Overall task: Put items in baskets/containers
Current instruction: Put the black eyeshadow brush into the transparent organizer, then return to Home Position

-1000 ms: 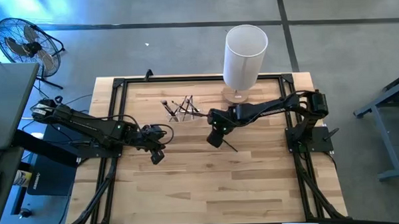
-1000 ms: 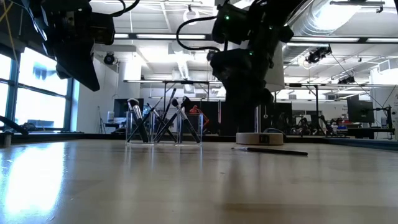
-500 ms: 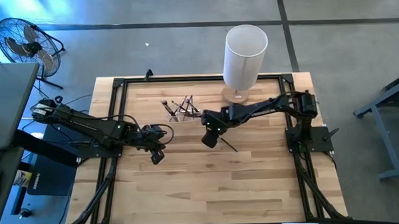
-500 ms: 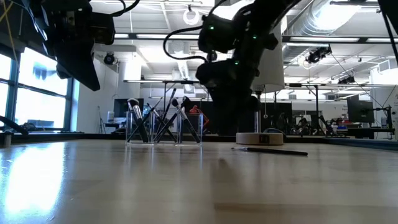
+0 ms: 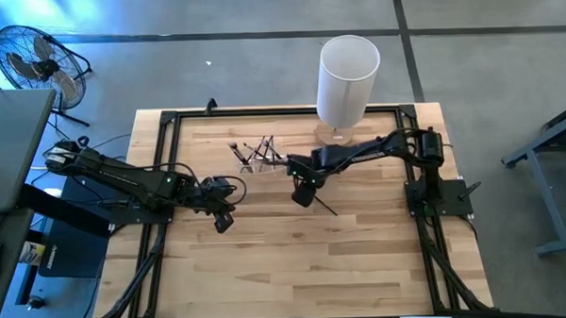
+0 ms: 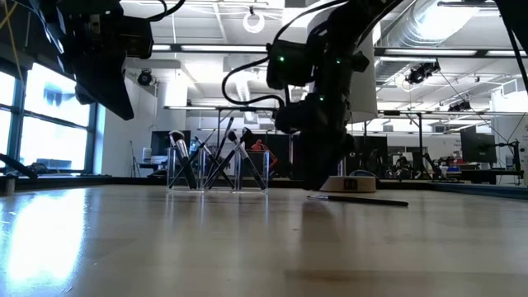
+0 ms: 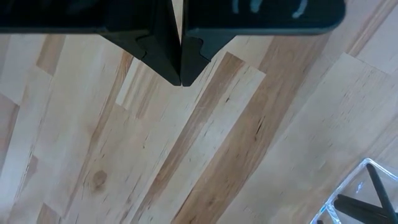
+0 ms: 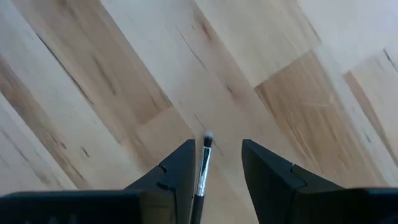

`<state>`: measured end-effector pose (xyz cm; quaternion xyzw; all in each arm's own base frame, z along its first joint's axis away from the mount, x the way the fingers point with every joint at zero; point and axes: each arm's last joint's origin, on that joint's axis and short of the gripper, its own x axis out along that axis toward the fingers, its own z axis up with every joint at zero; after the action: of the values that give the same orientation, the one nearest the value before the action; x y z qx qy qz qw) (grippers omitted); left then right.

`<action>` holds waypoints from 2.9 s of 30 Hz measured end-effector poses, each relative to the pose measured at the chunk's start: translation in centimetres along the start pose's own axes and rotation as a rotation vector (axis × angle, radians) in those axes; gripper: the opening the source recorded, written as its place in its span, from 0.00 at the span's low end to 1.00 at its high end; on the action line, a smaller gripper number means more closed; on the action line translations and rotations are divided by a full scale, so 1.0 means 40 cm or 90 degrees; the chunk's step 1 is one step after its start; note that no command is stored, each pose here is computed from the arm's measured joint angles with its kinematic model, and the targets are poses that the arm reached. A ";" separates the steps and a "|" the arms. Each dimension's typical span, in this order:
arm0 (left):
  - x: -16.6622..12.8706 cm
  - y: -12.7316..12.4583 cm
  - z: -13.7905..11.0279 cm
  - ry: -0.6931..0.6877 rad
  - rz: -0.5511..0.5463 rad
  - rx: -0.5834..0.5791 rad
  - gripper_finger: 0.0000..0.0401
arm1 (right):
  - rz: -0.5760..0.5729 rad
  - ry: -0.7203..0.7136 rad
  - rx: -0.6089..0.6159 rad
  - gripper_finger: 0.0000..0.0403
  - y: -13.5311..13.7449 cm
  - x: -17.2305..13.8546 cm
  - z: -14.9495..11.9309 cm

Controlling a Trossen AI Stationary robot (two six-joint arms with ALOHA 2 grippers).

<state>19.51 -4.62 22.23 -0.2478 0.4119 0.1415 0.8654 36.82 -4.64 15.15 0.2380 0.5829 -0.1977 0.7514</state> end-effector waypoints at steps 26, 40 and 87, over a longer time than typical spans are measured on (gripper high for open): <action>0.000 0.000 0.001 -0.002 0.000 -0.003 0.00 | -0.007 0.009 -0.067 0.02 0.012 0.059 -0.009; 0.000 -0.004 0.004 -0.010 -0.010 -0.006 0.00 | -0.006 -0.127 -0.092 0.00 0.018 -0.102 -0.022; 0.000 -0.005 0.004 -0.008 -0.017 -0.007 0.00 | 0.104 -0.635 -0.075 0.14 -0.137 -0.117 0.150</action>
<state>19.71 -4.71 22.38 -0.2574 0.4022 0.1339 0.8683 37.22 -12.51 20.22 0.1166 0.1430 -0.1945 0.9634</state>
